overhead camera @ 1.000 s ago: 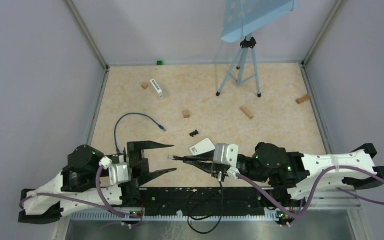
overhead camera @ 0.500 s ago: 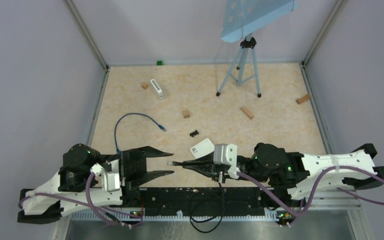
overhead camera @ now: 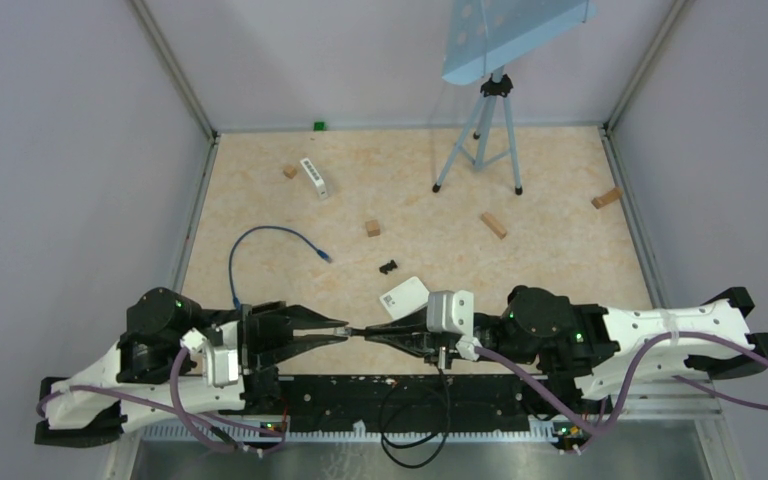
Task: Insert the plug into the switch port
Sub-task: Pick up the connector from the center of the board.
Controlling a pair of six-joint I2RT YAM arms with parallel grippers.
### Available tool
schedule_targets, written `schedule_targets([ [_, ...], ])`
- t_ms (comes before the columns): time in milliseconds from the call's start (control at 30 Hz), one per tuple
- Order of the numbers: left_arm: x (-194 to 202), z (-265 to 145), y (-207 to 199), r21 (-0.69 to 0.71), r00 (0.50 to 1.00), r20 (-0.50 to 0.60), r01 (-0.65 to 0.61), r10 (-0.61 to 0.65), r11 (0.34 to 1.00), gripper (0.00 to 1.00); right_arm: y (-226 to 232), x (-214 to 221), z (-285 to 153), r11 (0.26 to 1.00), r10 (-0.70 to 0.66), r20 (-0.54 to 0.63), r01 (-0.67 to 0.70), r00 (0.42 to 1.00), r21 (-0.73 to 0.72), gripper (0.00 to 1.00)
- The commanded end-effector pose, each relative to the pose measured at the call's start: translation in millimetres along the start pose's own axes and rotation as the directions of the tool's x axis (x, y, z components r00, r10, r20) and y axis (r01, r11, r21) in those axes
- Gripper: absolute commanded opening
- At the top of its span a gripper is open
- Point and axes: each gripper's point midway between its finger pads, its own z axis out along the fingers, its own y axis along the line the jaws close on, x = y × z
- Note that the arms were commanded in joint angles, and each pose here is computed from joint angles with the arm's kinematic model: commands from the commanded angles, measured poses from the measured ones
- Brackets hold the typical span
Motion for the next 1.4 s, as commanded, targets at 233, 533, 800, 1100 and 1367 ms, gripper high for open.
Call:
schedule_targets([
  [233,0,4,4,-0.025,0.998,-0.002,0.059,-0.059,0.998,0.00,8,-9,-4,0.999,-0.015,0.047,0.016,0.999,-0.038,0.14],
  [533,7,-1,9,-0.098,0.994,0.011,0.110,-0.110,0.989,0.00,-10,-2,-2,0.972,-0.229,0.180,0.214,0.957,0.097,0.46],
  [800,9,0,7,-0.092,0.993,0.011,0.121,-0.121,0.988,0.00,-14,-4,10,0.956,-0.280,0.180,0.259,0.943,0.135,0.38],
  [1100,7,-4,7,-0.099,0.994,0.021,0.108,-0.106,0.989,0.00,-13,-7,3,0.966,-0.250,0.200,0.228,0.947,0.126,0.22],
  [1367,9,-4,7,-0.103,0.995,0.015,0.103,-0.102,0.989,0.00,-10,-1,5,0.969,-0.236,0.184,0.218,0.954,0.111,0.00],
])
